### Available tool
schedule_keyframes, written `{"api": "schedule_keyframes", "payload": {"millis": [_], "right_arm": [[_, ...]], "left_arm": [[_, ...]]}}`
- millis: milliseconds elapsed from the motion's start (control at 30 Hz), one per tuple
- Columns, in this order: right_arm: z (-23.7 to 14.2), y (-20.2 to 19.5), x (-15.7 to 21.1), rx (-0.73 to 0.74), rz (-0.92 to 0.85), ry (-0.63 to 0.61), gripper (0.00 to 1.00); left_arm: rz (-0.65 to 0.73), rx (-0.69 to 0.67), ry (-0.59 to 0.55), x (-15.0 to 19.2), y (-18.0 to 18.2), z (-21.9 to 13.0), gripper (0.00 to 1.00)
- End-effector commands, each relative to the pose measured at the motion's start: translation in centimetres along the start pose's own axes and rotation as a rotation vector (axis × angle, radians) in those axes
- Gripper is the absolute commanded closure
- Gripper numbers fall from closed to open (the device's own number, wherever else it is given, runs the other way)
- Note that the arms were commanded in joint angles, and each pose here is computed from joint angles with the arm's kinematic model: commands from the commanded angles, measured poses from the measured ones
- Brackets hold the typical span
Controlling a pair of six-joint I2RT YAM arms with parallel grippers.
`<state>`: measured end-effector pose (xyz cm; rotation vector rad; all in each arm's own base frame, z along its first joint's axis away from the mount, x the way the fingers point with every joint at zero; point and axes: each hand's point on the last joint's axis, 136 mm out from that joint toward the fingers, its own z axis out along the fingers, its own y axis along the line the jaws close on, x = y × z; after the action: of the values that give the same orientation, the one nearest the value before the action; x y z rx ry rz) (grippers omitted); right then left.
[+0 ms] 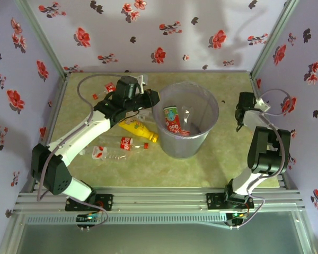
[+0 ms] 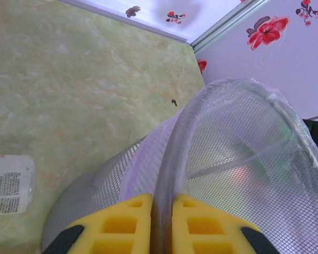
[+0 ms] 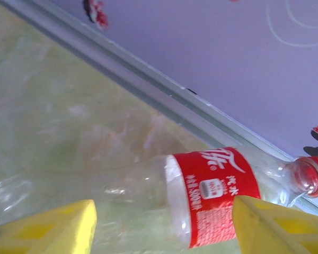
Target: Put the plastic bottles in the bin
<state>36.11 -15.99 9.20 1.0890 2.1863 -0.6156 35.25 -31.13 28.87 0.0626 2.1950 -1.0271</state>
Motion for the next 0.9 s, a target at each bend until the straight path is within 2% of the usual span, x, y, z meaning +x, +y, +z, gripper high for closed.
{"api": "schedule_keyframes", "payload": {"millis": [0, 167, 400, 667, 867], "right_arm": [[0.6, -1.0, -0.5, -0.002, 0.091, -0.021, 0.33], [1.0, -1.3, -0.5, -0.017, 0.128, -0.041, 0.35], [2.3, -1.2, 0.8, -0.044, 0.159, 0.024, 0.36], [1.6, 1.0, 4.5, -0.215, 0.176, 0.209, 0.36], [-1.6, 1.9, 6.5, -0.327, 0.155, 0.291, 0.36]], "left_arm": [[0.020, -0.029, 0.014, 0.7, 0.8, -0.6, 1.00], [0.017, -0.028, 0.013, 0.8, 0.8, -0.6, 1.00], [0.016, -0.024, 0.008, 0.8, 0.8, -0.9, 1.00], [0.010, -0.022, 0.006, 0.9, 0.9, -0.8, 1.00], [0.010, -0.022, 0.004, 0.9, 0.9, -0.8, 1.00]]}}
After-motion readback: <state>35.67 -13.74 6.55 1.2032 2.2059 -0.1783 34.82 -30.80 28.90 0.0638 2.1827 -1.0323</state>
